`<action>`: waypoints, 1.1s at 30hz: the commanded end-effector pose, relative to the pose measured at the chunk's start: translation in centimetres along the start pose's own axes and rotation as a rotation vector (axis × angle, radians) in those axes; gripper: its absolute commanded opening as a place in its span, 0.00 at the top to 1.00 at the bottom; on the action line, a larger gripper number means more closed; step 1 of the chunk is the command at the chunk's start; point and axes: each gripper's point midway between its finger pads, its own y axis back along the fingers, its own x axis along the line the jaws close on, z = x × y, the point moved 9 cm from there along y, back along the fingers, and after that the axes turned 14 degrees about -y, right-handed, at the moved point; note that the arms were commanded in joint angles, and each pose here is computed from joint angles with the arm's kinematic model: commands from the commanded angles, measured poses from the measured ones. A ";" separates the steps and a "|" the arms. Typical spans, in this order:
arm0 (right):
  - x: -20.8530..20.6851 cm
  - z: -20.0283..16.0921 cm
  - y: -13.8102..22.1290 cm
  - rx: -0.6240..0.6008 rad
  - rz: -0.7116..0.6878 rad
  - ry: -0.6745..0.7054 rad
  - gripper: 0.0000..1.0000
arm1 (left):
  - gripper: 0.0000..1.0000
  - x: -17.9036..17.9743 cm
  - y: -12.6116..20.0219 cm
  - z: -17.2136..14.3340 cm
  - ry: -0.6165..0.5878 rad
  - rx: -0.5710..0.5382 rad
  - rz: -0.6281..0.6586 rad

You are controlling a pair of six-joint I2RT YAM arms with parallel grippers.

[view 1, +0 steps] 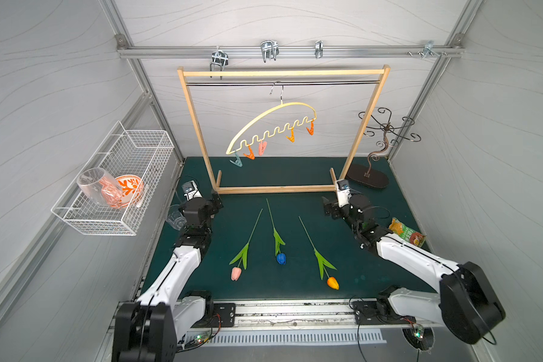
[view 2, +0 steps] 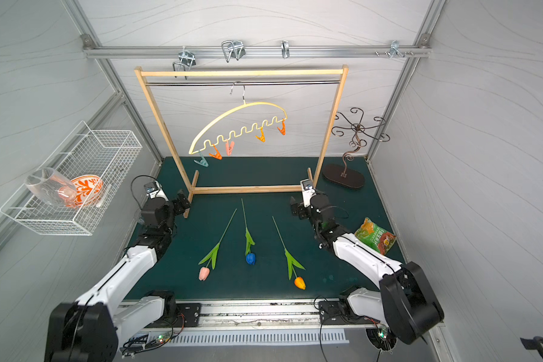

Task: Dry the flowers on a clothes hanger
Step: Pick up the flower at the center of the board.

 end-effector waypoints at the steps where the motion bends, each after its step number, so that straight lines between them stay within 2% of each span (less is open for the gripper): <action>1: 2.4 -1.1 1.4 0.106 0.151 0.066 0.01 | 0.00 -2.0 3.5 -1.0 0.183 0.092 -0.325; 3: 2.7 -1.8 1.1 0.156 0.177 -0.044 0.01 | 0.00 -3.7 5.5 -0.8 0.236 0.006 -0.570; 4: 2.0 -2.5 0.7 0.196 0.084 -0.142 0.01 | 0.00 -4.5 6.5 -0.8 0.245 -0.037 -0.660; 6: 0.2 -3.5 0.1 0.262 -0.149 -0.326 0.01 | 0.00 -5.7 7.8 -1.3 0.216 -0.076 -0.719; 8: -0.9 -4.1 -1.1 0.352 -0.125 -0.412 0.01 | 0.00 -6.2 8.2 -1.7 0.166 -0.065 -0.682; 11: -2.9 -5.5 -3.0 0.508 0.022 -0.655 0.01 | 0.00 -6.4 7.9 -2.3 0.148 0.020 -0.649; 13: -4.0 -6.5 -3.7 0.550 0.120 -0.793 0.01 | 0.00 -7.2 8.1 -2.8 0.143 0.047 -0.747; 15: -5.3 -7.2 -3.6 0.540 0.101 -0.876 0.01 | 0.00 -8.1 9.0 -2.6 0.077 -0.039 -0.909; 17: -5.9 -7.1 -3.3 0.525 0.079 -0.877 0.01 | 0.00 -8.2 9.4 -2.8 0.029 -0.089 -0.957; 21: -5.2 -5.8 -2.3 0.457 0.021 -0.745 0.01 | 0.00 -6.9 8.5 -3.5 0.069 -0.055 -0.761; 25: -5.2 -4.3 -0.3 0.309 -0.218 -0.556 0.01 | 0.00 -5.1 7.1 -4.7 0.163 0.047 -0.491; 27: -6.9 -4.6 0.9 0.239 -0.408 -0.603 0.01 | 0.00 -3.6 6.6 -6.1 0.262 0.146 -0.295; 28: -7.7 -4.8 1.3 0.254 -0.410 -0.652 0.01 | 0.00 -3.0 6.6 -6.8 0.297 0.181 -0.219; 29: -7.9 -5.0 1.3 0.296 -0.316 -0.692 0.01 | 0.00 -2.7 6.5 -7.3 0.309 0.195 -0.183; 31: -7.7 -5.1 1.6 0.363 -0.017 -0.811 0.01 | 0.00 -2.5 6.2 -8.4 0.360 0.215 -0.148; 33: -6.7 -5.2 2.3 0.360 0.101 -0.873 0.01 | 0.00 -2.6 5.8 -9.3 0.463 0.222 -0.137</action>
